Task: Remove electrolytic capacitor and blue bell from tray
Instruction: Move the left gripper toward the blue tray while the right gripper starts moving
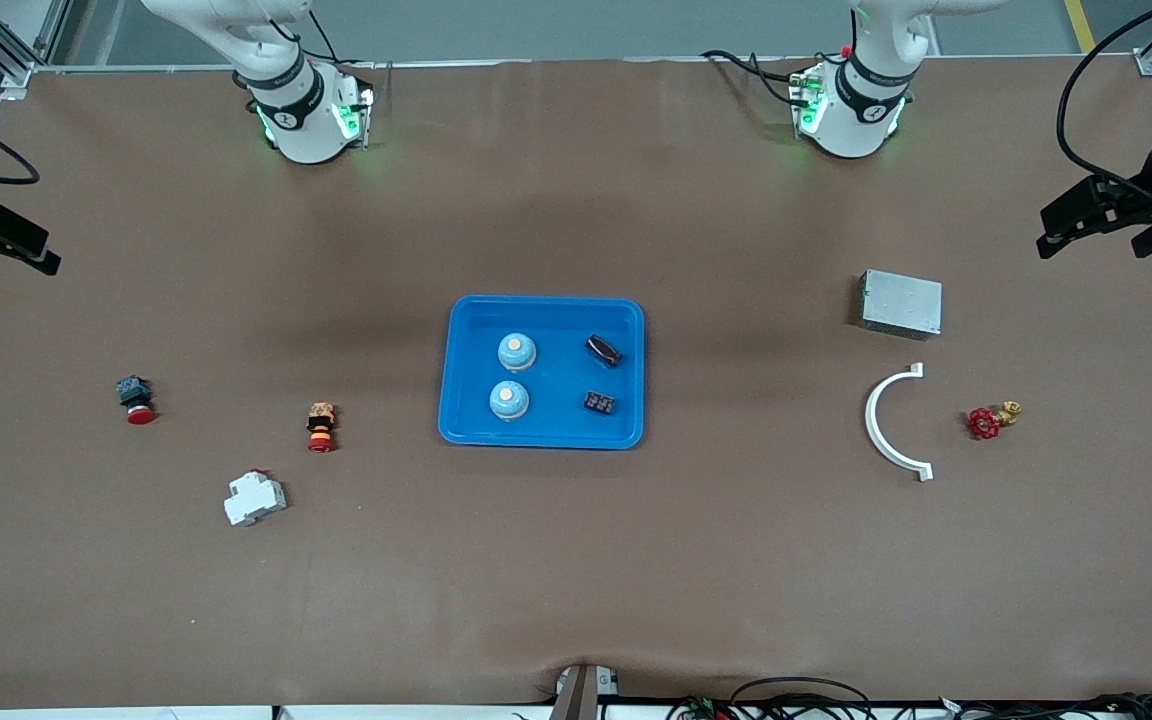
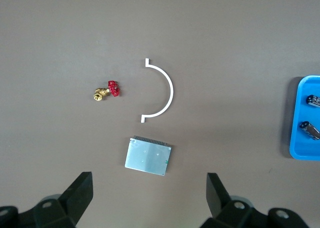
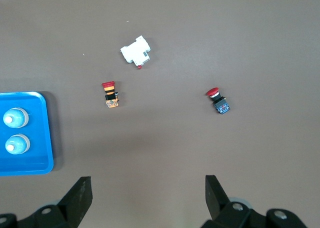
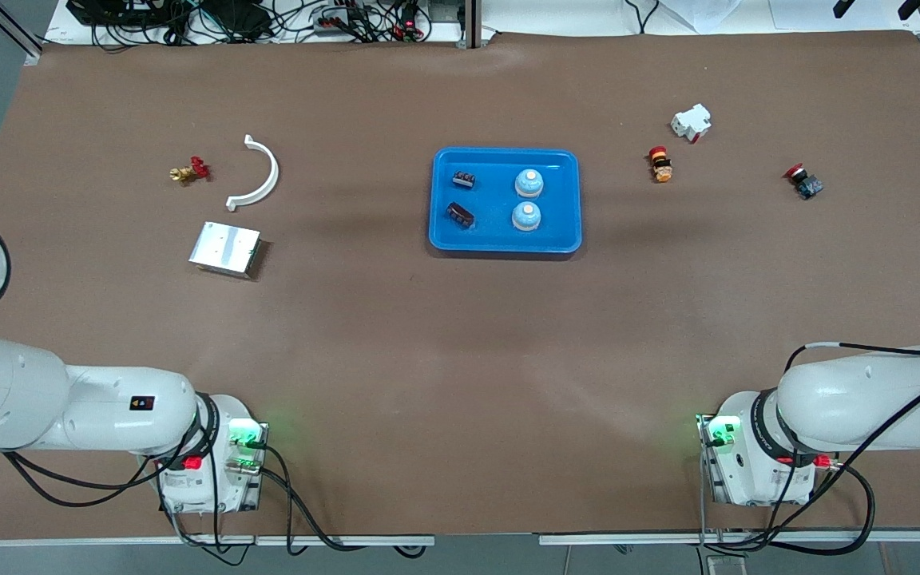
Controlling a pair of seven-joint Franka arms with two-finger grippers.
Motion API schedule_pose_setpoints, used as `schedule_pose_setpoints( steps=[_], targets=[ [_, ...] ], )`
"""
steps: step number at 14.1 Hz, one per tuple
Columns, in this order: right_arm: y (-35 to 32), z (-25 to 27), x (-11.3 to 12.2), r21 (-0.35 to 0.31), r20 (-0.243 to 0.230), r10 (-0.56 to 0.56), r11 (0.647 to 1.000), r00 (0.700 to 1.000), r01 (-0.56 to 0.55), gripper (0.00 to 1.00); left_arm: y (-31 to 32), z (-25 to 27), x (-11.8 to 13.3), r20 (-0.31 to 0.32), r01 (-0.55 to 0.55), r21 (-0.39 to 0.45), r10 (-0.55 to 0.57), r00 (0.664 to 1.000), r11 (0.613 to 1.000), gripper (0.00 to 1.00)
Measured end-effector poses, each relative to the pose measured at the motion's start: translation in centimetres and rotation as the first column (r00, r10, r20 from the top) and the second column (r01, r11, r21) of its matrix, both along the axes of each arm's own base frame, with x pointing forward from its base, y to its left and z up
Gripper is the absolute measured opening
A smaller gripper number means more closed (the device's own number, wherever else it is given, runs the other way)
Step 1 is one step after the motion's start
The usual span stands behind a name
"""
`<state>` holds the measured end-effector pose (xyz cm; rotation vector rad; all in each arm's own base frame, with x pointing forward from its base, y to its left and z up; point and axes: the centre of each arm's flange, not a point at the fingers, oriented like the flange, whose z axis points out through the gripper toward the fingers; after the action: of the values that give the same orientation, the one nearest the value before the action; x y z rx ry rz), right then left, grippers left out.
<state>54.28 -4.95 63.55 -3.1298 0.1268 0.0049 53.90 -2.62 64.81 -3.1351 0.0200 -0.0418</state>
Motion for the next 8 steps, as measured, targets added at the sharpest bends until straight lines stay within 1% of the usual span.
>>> schedule_pose_setpoints(
  steps=[5,8],
  targets=[
    [0.0,0.0,0.0,0.000,0.002,0.000,1.000,1.000,0.000,1.00,0.2,0.6,0.0,0.012,-0.003,0.001,0.003,1.000,1.000,1.00],
    [0.0,-0.2,0.1,0.000,0.002,0.000,1.000,1.000,0.000,1.00,0.6,-0.5,0.6,-0.011,-0.011,-0.003,0.011,1.000,1.000,1.00]
  ],
)
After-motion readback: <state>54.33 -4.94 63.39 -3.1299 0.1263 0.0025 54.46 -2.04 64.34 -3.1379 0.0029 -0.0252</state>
